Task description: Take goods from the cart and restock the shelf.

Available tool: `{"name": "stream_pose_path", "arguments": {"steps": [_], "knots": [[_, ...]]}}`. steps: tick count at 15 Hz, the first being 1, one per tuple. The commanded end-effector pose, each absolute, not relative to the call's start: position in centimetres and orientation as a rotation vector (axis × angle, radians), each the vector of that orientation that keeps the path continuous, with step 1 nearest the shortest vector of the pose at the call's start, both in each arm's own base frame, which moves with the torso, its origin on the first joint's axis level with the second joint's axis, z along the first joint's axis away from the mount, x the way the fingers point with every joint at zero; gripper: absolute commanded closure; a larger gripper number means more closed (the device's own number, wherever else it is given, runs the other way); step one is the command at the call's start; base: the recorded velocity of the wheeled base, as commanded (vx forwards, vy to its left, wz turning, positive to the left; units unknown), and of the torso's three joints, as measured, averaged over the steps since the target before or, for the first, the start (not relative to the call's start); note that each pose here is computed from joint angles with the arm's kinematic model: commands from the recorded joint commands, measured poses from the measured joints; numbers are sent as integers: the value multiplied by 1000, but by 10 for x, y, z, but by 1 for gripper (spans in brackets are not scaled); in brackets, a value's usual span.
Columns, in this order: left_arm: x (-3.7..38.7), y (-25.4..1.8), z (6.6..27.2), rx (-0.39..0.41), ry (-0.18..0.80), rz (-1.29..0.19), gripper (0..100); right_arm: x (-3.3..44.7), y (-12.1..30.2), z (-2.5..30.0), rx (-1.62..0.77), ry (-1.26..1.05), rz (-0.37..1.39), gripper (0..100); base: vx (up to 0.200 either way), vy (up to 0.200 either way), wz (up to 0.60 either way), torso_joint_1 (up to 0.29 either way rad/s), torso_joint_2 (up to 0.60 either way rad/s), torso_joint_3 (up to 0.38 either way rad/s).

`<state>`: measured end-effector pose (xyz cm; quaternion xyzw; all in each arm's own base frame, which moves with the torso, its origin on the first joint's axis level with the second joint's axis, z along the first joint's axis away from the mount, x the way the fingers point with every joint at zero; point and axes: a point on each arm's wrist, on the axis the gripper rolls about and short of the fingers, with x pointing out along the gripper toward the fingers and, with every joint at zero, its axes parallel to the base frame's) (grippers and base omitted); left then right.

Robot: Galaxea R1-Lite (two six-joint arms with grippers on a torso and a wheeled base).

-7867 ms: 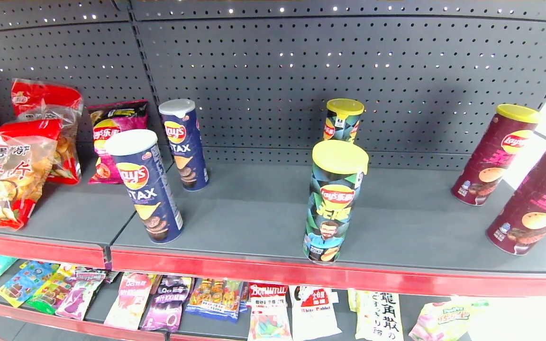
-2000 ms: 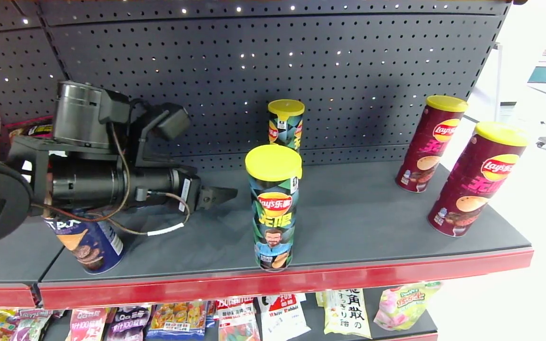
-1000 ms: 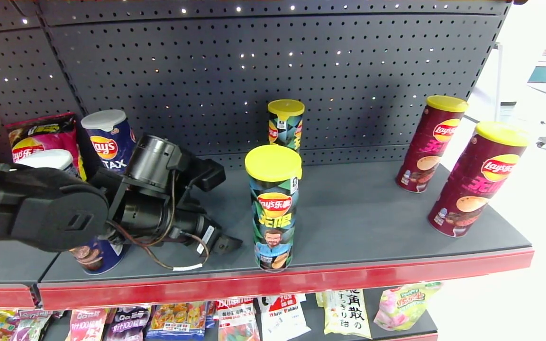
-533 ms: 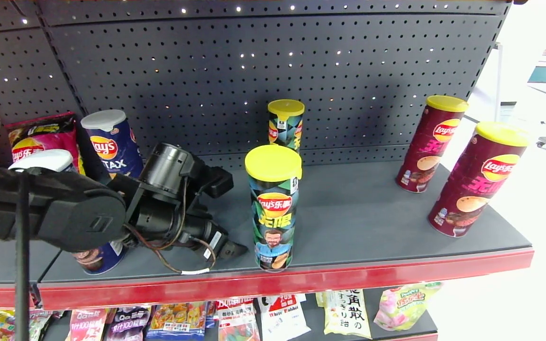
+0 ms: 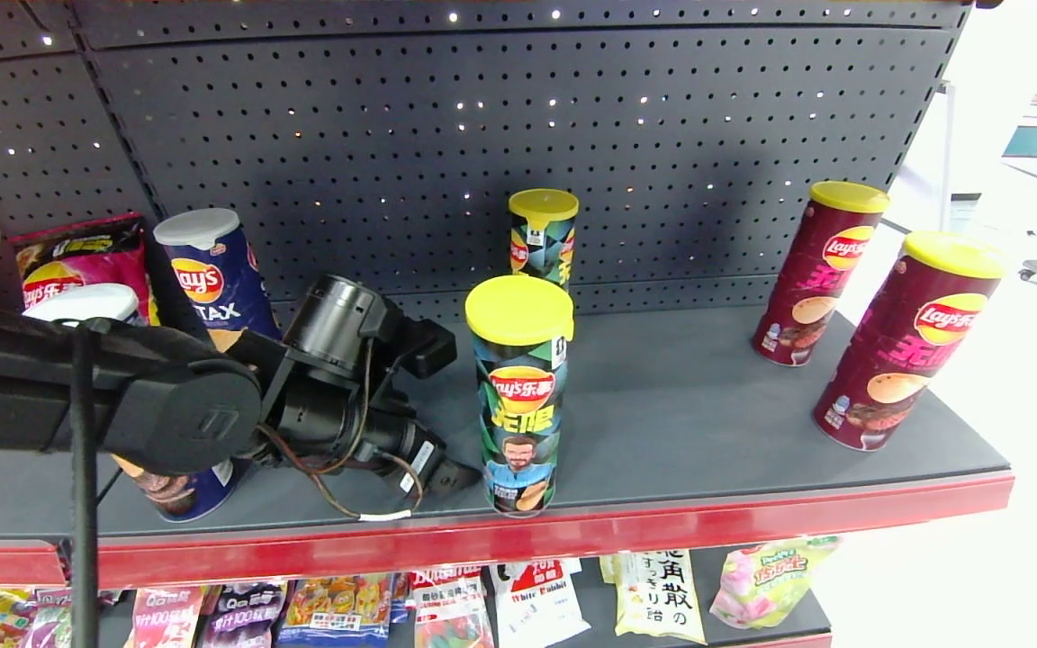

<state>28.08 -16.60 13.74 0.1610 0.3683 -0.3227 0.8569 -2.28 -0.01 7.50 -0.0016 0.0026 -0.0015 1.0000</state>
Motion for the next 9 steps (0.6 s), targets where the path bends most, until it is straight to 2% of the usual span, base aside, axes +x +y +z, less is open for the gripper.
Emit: {"name": "stream_pose_path", "arguments": {"steps": [1, 9], "knots": [[281, -168, 137, 339, 773, -683, 0, -23, 0, 75, -5, 5, -3, 0, 0, 0, 0, 0, 0, 0], [283, -173, 138, 340, 765, -691, 0, -23, 0, 75, -3, 5, -3, 0, 0, 0, 0, 0, 0, 0]]}}
